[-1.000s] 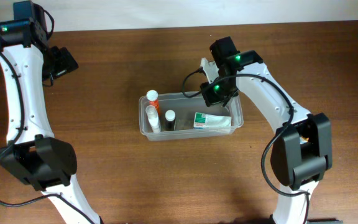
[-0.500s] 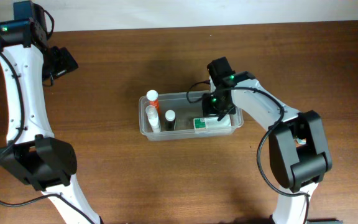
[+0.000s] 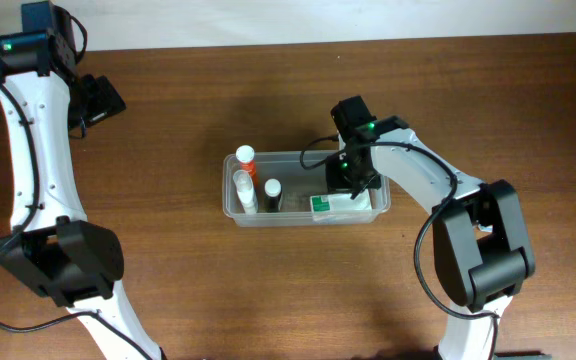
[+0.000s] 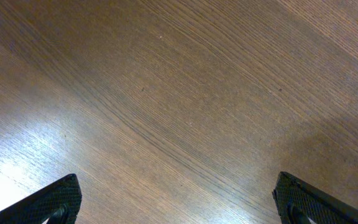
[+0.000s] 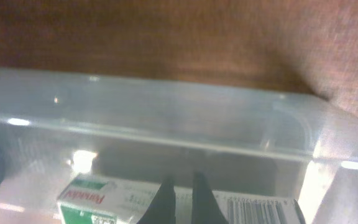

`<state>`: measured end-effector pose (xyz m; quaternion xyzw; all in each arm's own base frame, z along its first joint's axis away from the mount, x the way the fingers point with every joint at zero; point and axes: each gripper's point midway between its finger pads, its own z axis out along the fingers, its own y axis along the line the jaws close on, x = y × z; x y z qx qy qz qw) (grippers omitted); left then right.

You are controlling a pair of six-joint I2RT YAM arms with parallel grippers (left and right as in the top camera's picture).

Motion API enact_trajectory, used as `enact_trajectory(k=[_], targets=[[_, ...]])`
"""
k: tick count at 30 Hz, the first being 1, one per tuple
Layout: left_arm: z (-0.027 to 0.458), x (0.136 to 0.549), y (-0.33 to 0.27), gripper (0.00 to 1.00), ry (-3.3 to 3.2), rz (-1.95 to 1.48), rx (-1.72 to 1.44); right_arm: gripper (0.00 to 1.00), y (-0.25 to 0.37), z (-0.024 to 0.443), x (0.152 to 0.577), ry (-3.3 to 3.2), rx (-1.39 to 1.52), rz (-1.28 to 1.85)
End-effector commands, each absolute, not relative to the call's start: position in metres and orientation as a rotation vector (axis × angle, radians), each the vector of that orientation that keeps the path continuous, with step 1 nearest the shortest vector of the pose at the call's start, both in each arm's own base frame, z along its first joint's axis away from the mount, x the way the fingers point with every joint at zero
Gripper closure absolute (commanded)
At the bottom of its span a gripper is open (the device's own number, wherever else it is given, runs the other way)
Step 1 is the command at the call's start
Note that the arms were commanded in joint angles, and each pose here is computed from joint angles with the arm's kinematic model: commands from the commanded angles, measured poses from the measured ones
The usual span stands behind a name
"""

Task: Pack container
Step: 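Lower the Panadol box flat into the container and release it, then move the right gripper to the yellow-capped bottle and descend on it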

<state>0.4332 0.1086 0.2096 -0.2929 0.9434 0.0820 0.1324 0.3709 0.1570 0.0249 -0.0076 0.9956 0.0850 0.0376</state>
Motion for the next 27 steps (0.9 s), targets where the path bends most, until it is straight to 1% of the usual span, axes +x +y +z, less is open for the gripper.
enact_trajectory(k=[1,5,11,15,17,18,20,21,24,27], targets=[[0.213,0.434,0.112,0.01,2.726,0.252,-0.846,0.96,0.154,0.038,0.374,3.066,0.003,0.247],[0.213,0.434,0.112,0.01,2.726,0.252,-0.846,0.96,0.141,0.052,0.374,3.093,0.033,0.214],[0.213,0.434,0.112,0.01,2.726,0.252,-0.846,0.96,0.13,0.057,0.375,3.106,-0.011,0.216],[0.213,0.434,0.112,0.01,2.726,0.252,-0.846,0.96,0.13,0.098,0.386,3.075,-0.066,0.265],[0.213,0.434,0.112,0.01,2.726,0.252,-0.846,0.96,0.126,0.144,0.395,3.029,-0.078,0.271],[0.213,0.434,0.112,0.01,2.726,0.252,-0.846,0.96,0.124,0.155,0.397,3.017,-0.082,0.274],[0.213,0.434,0.112,0.01,2.726,0.252,-0.846,0.96,0.107,0.188,0.399,2.99,-0.045,0.238],[0.213,0.434,0.112,0.01,2.726,0.252,-0.846,0.96,0.089,0.204,0.398,2.98,0.005,0.191],[0.213,0.434,0.112,0.01,2.726,0.252,-0.846,0.95,0.046,0.221,0.393,2.989,0.143,0.117],[0.213,0.434,0.112,0.01,2.726,0.252,-0.846,0.86,-0.001,0.219,0.383,3.023,0.314,0.061]])
